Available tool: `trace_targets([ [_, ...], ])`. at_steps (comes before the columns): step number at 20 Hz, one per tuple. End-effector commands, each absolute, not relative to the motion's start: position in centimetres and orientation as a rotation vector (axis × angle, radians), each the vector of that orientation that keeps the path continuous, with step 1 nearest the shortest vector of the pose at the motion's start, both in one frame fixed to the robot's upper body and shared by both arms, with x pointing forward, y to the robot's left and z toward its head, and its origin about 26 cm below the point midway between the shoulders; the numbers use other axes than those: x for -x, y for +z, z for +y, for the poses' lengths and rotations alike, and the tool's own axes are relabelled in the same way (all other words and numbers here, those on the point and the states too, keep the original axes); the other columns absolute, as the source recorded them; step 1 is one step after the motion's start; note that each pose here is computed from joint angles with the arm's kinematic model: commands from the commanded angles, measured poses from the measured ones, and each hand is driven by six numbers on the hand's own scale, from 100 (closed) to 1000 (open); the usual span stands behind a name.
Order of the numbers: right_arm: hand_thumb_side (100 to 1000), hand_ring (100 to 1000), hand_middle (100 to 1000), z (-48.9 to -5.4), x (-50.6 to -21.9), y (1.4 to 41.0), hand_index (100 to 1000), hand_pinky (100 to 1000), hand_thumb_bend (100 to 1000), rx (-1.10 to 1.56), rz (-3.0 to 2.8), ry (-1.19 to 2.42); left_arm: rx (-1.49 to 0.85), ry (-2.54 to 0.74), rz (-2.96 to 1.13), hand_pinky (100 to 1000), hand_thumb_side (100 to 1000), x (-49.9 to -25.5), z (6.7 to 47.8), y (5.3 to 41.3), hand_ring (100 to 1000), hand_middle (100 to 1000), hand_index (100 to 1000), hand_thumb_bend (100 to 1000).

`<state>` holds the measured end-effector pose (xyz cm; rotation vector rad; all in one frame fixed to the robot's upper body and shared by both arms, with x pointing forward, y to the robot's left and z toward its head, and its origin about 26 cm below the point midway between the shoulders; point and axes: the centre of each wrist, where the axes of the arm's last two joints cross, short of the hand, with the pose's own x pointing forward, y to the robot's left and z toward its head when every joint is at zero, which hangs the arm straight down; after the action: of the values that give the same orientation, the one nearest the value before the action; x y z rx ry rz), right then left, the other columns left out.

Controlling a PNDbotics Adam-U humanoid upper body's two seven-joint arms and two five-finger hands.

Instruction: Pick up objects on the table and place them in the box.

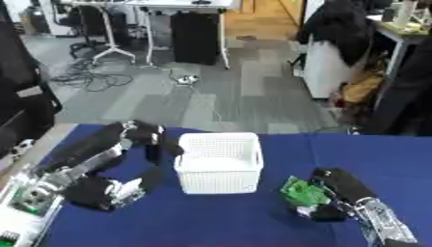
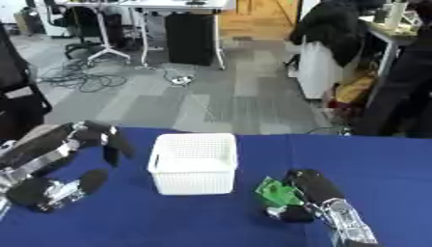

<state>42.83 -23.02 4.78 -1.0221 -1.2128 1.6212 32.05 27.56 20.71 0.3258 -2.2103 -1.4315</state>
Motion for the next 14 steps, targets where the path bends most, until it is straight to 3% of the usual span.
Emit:
trace_targets([
  [1, 1000, 836, 814, -23.1, -43.2, 5.6, 779, 928, 705, 1.048, -1.222, 1.623, -0.361, -1.459, -2.218, 415, 1000, -32.0, 27.8, 21.7, 476, 584, 760, 125],
  [7, 1000, 833, 815, -23.2, -43.3, 5.7, 785, 920, 703, 1.058, -1.225, 1.614, -0.361, -1.458, -2.218, 415, 1000, -32.0, 27.8, 21.7, 476, 584, 760, 126],
  [14, 1000, 829, 814, -23.4, -44.0, 8.7, 788, 906, 704, 1.126, -1.278, 1.478, -0.362, -1.457, -2.216, 415, 1000, -32.0, 27.9, 21.7, 476, 584, 760, 126],
])
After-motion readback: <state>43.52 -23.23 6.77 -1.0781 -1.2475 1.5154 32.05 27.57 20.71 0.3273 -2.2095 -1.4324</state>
